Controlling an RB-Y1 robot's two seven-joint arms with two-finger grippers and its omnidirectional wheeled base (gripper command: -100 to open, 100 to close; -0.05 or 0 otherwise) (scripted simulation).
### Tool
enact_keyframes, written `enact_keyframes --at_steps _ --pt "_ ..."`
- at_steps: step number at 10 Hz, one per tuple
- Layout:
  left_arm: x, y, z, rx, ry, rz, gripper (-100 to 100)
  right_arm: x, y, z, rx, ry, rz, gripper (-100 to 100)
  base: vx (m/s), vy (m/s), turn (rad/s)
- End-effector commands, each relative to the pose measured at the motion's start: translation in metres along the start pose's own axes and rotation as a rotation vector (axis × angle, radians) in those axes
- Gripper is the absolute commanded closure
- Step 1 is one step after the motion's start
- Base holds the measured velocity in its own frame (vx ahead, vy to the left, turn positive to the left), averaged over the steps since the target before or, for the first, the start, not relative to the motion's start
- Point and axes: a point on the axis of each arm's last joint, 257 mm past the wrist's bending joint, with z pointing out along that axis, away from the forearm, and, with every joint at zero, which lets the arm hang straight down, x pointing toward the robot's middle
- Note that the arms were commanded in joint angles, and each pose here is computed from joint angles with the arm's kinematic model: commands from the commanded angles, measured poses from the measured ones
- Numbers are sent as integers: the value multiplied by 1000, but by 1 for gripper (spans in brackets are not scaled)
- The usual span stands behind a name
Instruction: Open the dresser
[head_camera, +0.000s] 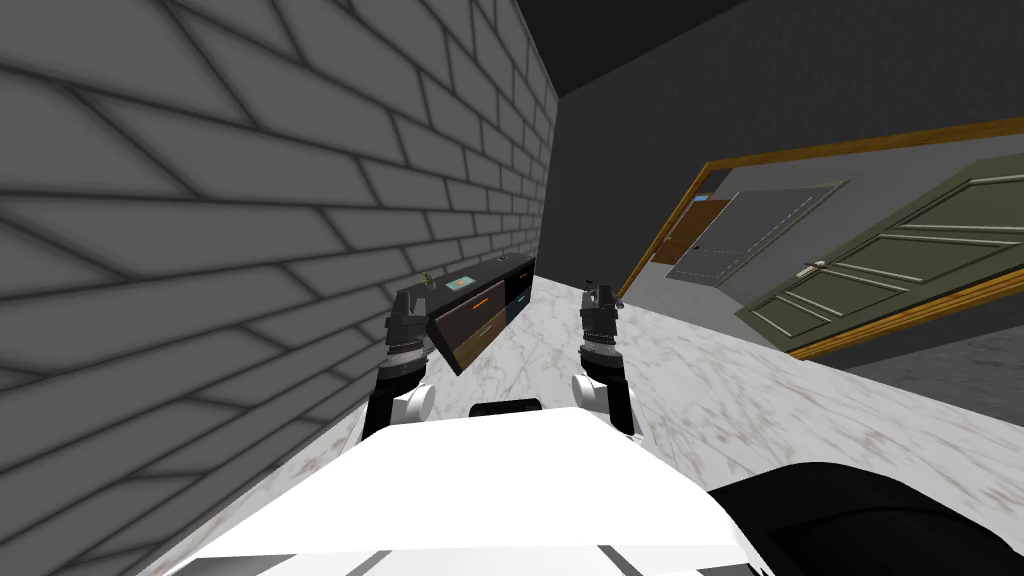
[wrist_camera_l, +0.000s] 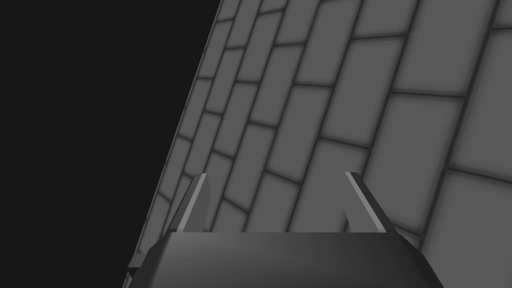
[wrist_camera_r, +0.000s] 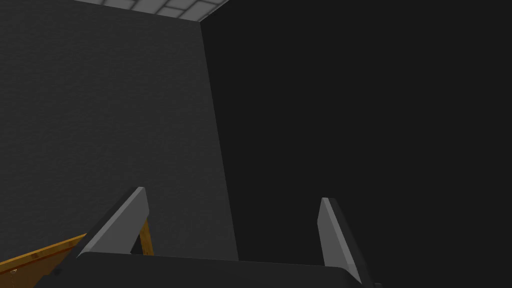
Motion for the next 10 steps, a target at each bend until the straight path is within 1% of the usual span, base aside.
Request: enact_keyframes --at_steps 1,9,10 --pt "0 0 0 0 0 0 0 0 0 0 0 0 0 0 0 0 0" --pt "0 0 0 0 0 0 0 0 0 0 0 0 0 0 0 0 0" --pt "2 5 -1 -7 30 12 -100 0 0 0 0 0 0 0 32 -11 33"
